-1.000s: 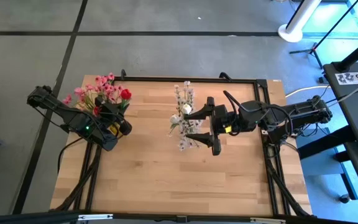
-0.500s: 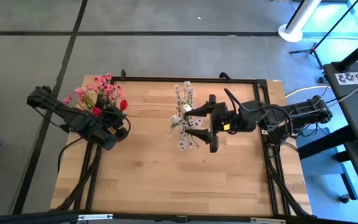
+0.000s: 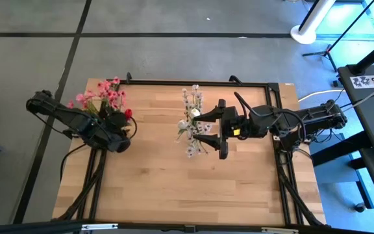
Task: Sort flowers into vase by color
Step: Put the red tulip into the yellow vase
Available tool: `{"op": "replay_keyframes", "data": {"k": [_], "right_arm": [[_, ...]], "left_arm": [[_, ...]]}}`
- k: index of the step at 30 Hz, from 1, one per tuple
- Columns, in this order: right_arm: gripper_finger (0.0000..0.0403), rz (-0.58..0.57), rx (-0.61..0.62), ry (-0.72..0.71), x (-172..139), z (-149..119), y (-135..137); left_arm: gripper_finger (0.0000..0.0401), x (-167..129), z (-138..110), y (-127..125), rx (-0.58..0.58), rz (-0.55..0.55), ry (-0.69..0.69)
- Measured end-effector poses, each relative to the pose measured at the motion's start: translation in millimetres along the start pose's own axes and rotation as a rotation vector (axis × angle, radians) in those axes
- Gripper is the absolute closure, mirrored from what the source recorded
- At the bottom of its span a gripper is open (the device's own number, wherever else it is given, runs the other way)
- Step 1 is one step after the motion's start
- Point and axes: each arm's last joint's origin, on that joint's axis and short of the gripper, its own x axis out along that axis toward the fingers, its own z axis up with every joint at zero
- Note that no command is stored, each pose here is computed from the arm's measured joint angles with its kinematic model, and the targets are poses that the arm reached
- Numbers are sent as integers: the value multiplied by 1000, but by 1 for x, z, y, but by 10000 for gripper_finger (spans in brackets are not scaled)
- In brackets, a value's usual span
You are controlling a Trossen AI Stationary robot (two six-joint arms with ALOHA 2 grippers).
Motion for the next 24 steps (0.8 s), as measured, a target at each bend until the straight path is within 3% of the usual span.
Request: {"op": "replay_keyframes", "data": {"k": [7,14,24], "right_arm": [[107,-1,-1,4,0,0,0],[107,-2,-3,10,0,-1,0],[107,3,-3,12,0,-1,0]], "left_arm": [[226,-22,16,5,-69,-109,19],[227,-44,26,7,-140,-287,118],[227,-91,51,26,-168,-473,14]]}}
